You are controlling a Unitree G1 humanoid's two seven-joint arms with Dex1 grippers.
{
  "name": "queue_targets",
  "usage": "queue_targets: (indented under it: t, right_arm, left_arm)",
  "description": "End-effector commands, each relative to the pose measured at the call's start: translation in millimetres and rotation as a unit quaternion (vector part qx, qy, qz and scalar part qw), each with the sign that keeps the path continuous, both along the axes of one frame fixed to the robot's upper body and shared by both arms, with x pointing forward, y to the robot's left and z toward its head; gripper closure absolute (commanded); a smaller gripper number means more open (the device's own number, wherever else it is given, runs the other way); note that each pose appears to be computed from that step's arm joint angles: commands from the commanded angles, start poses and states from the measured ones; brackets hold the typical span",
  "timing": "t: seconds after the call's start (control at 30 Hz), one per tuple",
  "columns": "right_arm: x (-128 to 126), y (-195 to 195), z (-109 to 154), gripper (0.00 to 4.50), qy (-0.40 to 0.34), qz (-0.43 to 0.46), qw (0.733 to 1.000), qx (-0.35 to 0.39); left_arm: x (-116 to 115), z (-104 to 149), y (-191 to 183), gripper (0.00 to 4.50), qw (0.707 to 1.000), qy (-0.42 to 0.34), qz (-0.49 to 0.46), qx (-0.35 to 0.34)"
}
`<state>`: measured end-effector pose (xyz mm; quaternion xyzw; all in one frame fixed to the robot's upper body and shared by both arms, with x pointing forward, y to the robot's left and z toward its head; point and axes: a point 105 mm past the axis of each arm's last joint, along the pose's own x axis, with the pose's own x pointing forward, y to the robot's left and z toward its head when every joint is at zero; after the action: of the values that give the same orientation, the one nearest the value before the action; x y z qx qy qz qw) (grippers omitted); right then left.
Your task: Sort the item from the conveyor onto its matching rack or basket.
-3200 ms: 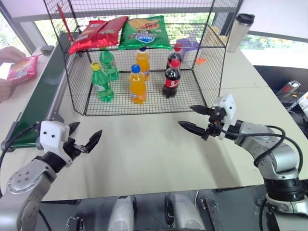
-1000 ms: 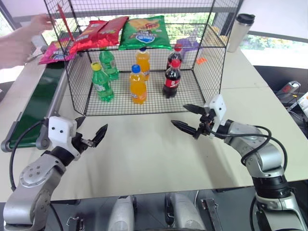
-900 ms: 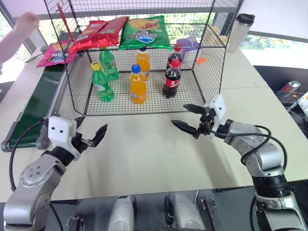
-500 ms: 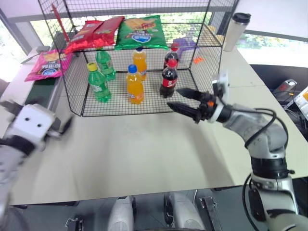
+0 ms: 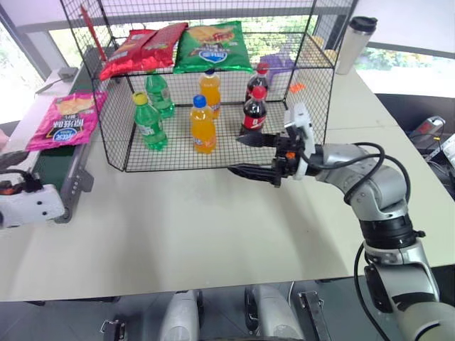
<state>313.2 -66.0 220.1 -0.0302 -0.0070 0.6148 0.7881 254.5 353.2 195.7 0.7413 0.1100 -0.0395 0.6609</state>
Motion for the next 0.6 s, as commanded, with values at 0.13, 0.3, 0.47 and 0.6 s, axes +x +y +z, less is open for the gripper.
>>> queue_targets:
  t: [0.13,0.3,0.47,0.6]
  right_arm:
    - [-3.5,-4.0,11.0,0.0,-0.023,-0.012,1.0,0.009]
    - [-2.1,-5.5,10.4,0.0,-0.024,-0.025,0.999,0.012]
    - [-1.2,-7.1,10.8,0.0,-0.025,-0.036,0.999,0.015]
    - [-1.1,-8.0,10.9,0.0,-0.024,-0.043,0.999,0.018]
  left_arm:
    - [6.4,-13.7,11.5,0.06,0.999,-0.008,0.033,-0.003]
    - [12.0,-12.0,14.8,0.06,0.999,-0.023,0.043,0.003]
    - [17.0,-10.8,16.3,0.06,0.998,-0.035,0.051,0.007]
    - [21.4,-12.1,15.3,0.06,0.998,-0.038,0.051,0.01]
